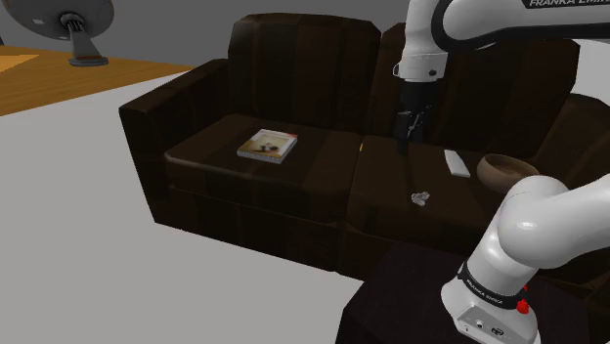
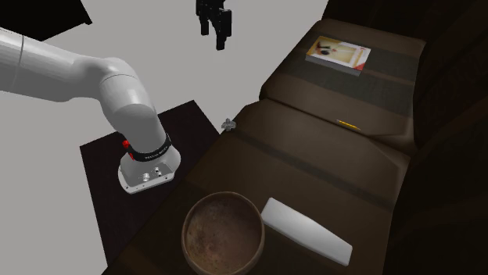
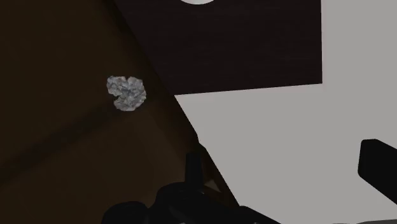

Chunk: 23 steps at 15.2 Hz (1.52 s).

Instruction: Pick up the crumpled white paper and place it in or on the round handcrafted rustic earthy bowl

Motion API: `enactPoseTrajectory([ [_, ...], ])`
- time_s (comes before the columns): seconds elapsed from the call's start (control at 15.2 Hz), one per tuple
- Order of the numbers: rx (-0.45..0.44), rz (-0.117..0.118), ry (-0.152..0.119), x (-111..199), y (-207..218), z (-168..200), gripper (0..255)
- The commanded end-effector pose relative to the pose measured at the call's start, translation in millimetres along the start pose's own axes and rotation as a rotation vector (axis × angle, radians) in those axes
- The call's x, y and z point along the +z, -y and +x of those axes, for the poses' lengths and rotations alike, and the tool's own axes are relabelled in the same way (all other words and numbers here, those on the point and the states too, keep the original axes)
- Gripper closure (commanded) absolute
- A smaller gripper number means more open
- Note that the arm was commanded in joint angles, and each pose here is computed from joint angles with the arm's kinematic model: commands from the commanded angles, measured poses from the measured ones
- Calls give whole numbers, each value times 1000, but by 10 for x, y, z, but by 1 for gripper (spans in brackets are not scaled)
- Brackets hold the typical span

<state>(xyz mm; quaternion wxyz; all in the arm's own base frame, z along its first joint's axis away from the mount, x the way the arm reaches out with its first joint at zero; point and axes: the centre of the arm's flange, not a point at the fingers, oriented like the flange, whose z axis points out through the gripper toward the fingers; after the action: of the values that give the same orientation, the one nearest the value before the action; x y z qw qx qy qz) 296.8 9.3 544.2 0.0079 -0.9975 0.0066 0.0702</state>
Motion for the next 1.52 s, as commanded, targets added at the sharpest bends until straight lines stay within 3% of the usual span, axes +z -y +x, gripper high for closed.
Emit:
enactPoseTrajectory([
  [0.0, 0, 0, 0, 0, 0, 0, 0],
  [0.99, -4, -118, -40, 1538, -1069, -211, 0],
  [1.45, -5, -121, -41, 1901, -1146, -204, 0],
])
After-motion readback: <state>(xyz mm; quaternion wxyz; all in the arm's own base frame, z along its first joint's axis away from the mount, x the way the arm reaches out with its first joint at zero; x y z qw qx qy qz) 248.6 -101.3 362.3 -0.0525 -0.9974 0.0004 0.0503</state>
